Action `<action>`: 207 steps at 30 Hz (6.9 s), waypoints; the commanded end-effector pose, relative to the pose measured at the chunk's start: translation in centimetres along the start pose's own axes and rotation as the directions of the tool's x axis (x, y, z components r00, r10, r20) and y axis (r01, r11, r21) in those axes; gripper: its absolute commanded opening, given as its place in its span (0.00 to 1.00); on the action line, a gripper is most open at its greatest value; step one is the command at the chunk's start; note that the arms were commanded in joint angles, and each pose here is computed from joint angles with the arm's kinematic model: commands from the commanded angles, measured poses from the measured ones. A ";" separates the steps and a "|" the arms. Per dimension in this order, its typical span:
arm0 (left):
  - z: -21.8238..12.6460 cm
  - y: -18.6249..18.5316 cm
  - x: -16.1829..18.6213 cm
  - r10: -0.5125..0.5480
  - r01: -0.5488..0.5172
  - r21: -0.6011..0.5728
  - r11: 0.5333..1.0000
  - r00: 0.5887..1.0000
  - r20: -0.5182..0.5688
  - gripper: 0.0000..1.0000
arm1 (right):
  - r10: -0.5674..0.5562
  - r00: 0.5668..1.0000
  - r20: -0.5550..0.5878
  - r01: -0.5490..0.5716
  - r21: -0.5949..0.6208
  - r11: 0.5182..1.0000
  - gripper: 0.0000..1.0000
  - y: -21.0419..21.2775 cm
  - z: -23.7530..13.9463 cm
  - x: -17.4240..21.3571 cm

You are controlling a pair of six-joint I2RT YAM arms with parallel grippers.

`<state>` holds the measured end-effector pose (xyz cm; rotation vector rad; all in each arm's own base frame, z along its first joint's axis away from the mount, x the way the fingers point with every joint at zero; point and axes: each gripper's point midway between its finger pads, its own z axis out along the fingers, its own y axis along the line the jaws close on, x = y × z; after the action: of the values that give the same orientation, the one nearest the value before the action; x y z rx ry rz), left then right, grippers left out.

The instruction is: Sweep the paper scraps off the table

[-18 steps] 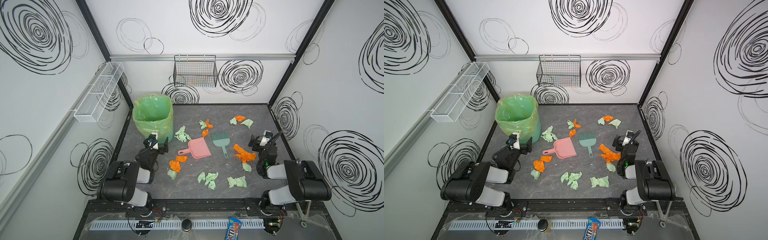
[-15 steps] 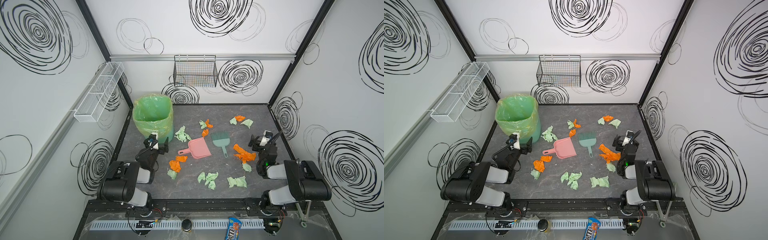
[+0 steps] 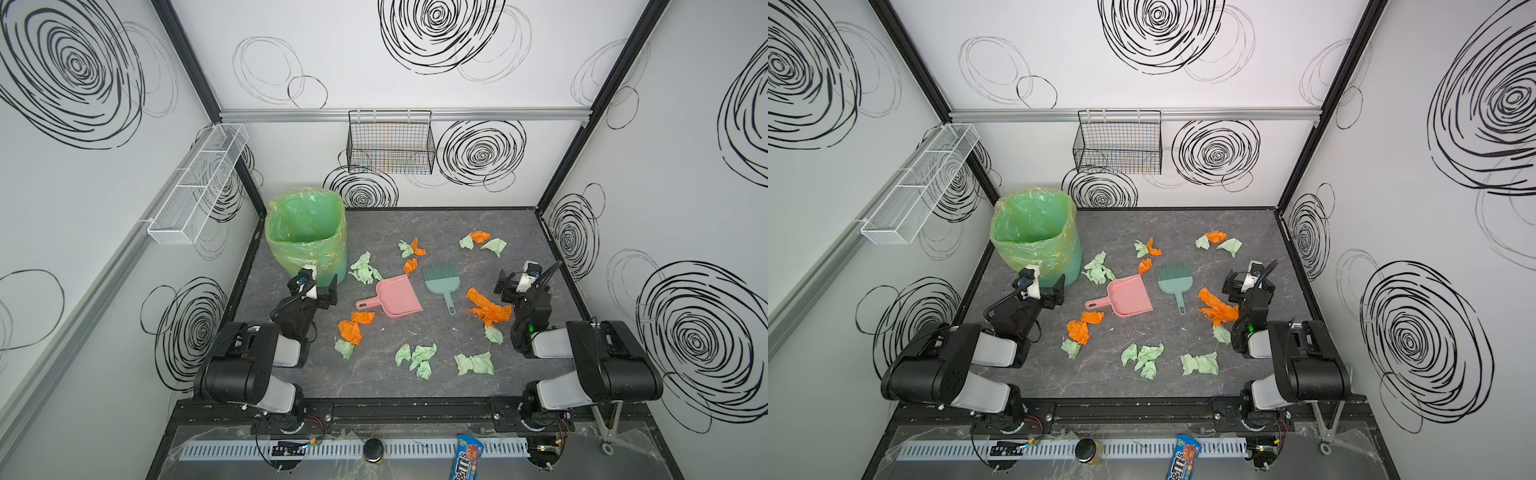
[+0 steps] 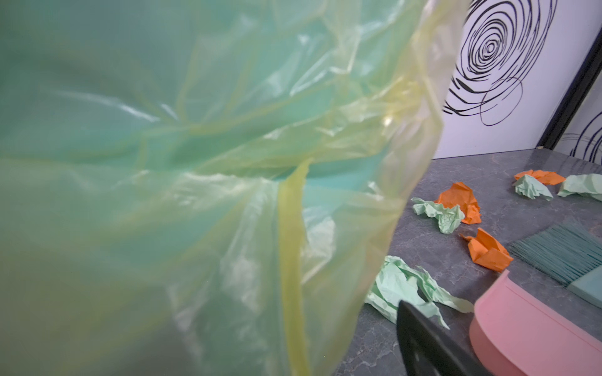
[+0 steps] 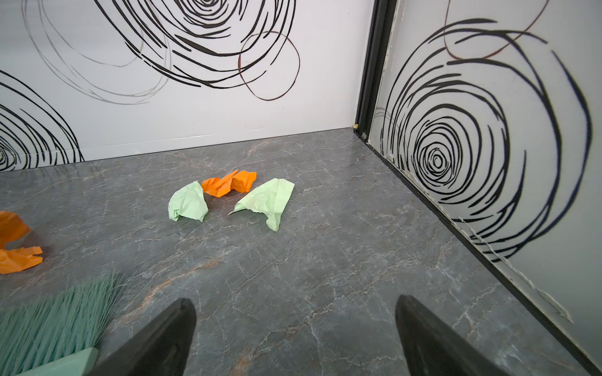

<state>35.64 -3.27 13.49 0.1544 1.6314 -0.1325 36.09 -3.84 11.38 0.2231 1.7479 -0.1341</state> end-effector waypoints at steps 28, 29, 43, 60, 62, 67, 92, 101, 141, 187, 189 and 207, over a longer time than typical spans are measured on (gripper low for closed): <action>0.1 -0.2 -1.9 0.012 -0.014 0.031 0.999 0.997 0.075 0.96 | -0.109 0.853 -0.510 -0.044 -0.279 0.959 0.88 13.0 -6.5 -1.0; 0.1 -0.2 -2.0 0.012 -0.015 0.031 0.999 0.997 0.077 0.96 | -0.111 0.846 -0.521 -0.052 -0.289 0.956 0.87 13.5 -6.7 -0.7; 0.1 -0.3 -1.9 0.011 -0.014 0.034 0.999 0.997 0.075 0.96 | -0.242 0.658 -0.713 -0.026 -0.344 0.939 0.76 18.2 -6.4 6.9; 0.1 -0.3 -1.9 0.011 -0.014 0.036 0.999 0.997 0.074 0.96 | -0.294 0.575 -0.763 -0.004 -0.363 0.932 0.68 19.5 -6.3 11.2; 0.1 -0.3 -1.9 0.010 -0.013 0.036 0.999 0.997 0.074 0.96 | -0.297 0.571 -0.765 -0.006 -0.366 0.931 0.68 19.4 -6.5 11.6; 0.1 -0.3 -1.9 0.011 -0.014 0.036 0.999 0.997 0.074 0.96 | -0.305 0.562 -0.769 -0.009 -0.374 0.927 0.65 19.2 -6.8 12.2; -2.1 -0.7 -6.4 -0.008 -0.005 0.088 0.996 0.990 0.142 0.96 | -0.311 0.654 -0.690 0.014 -0.400 0.916 0.24 19.1 -6.9 5.9; -6.4 -8.9 -13.3 0.070 -0.062 0.492 0.868 0.998 0.002 0.96 | -0.249 0.785 -0.568 -0.017 -0.421 0.907 0.22 18.7 -9.2 -1.9; 0.1 -27.9 -12.8 0.028 0.484 0.724 0.490 0.822 -0.569 0.81 | -0.068 0.942 -0.329 -0.150 -0.594 0.790 0.21 25.5 -17.4 -8.8; -2.7 -25.0 -25.8 -0.276 0.475 0.822 0.315 0.874 -0.400 0.00 | 0.619 0.710 -0.336 -0.477 -0.876 0.072 0.52 24.3 -24.0 -17.2; -3.0 -25.0 -25.9 -0.294 0.491 0.822 0.290 0.863 -0.412 0.00 | 0.646 0.685 -0.338 -0.461 -0.887 0.025 0.49 24.2 -24.1 -18.2; -4.1 -24.0 -25.0 -0.333 0.523 0.807 0.275 0.839 -0.430 0.00 | 0.702 0.632 -0.329 -0.412 -0.910 -0.055 0.37 26.6 -23.1 -20.9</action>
<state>30.52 -26.03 38.77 0.5287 1.5580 -1.4716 24.79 26.04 32.69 0.0104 1.1907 1.4668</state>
